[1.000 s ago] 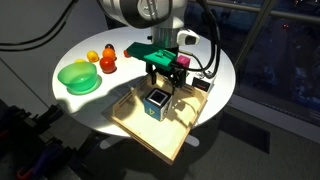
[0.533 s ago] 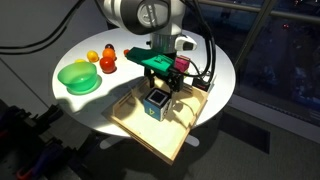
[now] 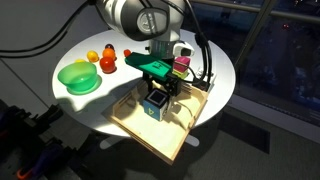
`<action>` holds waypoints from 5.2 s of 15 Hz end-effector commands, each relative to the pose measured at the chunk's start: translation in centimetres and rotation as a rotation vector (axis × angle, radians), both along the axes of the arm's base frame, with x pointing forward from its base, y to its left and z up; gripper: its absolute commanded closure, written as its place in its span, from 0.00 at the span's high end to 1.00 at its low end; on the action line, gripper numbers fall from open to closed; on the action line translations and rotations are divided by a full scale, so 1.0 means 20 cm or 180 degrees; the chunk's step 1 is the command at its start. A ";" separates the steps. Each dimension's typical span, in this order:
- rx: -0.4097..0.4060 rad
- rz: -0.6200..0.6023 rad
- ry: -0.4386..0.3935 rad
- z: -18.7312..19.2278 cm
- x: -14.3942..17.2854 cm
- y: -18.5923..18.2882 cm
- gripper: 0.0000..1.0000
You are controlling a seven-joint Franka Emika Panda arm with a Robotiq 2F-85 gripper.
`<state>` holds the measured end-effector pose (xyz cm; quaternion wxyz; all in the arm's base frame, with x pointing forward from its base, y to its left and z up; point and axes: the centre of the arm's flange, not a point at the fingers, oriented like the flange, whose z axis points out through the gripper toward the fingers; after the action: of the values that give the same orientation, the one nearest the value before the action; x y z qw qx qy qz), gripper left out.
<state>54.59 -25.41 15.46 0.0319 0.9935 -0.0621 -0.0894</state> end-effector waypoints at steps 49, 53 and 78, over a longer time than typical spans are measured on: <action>0.0002 0.0250 -0.0574 0.37 -0.06 0.15 0.06; 0.0019 0.0302 -0.0549 0.34 -0.07 0.22 0.06; 0.0149 0.0395 -0.0862 0.59 -0.15 0.25 0.06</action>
<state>52.57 -19.94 26.69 0.0103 0.9994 -0.0075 0.0324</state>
